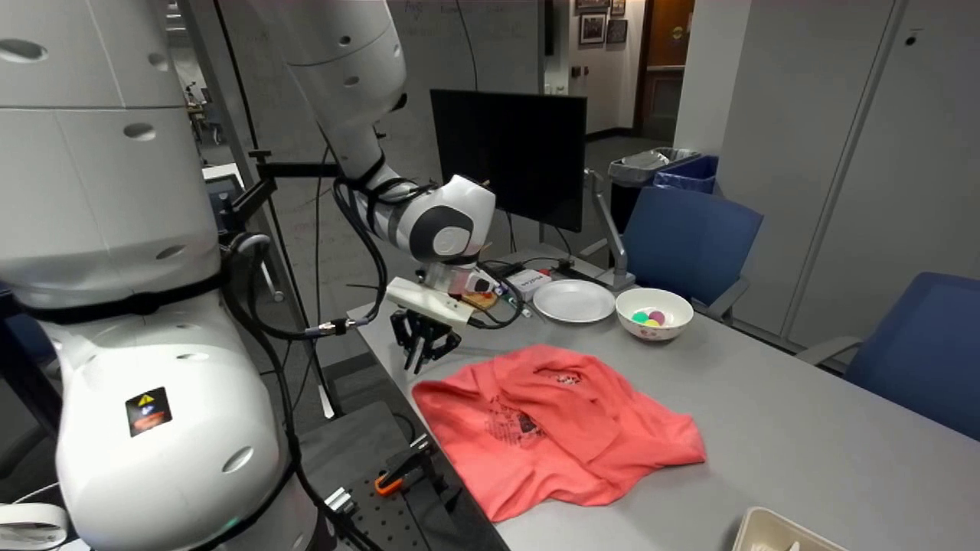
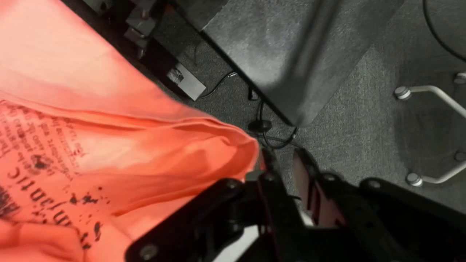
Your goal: Unfold the sweatshirt
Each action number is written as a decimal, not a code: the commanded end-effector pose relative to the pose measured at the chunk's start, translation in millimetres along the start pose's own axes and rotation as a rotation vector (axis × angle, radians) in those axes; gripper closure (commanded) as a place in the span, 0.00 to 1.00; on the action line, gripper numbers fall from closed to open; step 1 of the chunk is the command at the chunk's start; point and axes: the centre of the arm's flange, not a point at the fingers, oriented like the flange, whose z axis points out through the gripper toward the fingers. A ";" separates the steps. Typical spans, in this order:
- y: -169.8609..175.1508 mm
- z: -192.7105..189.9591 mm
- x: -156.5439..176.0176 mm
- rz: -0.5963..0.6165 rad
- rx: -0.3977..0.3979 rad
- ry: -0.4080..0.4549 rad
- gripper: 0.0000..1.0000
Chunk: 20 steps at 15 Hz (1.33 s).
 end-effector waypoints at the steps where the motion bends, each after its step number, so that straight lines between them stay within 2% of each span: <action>1: -31.7 -1.4 -23.7 0.010 -0.019 -0.057 0.49; 4: -42.2 -0.8 -28.9 0.012 -0.029 -0.078 0.27; 7: -38.4 -10.4 -24.0 -0.014 -0.040 -0.037 0.03; 11: -9.8 -34.7 -5.2 0.002 -0.056 0.074 0.00; 15: 29.9 -57.9 16.1 0.040 -0.093 0.234 0.00; 17: 52.1 -61.2 24.5 0.100 -0.125 0.300 0.00; 20: 89.1 -51.0 31.7 0.202 -0.154 0.345 0.00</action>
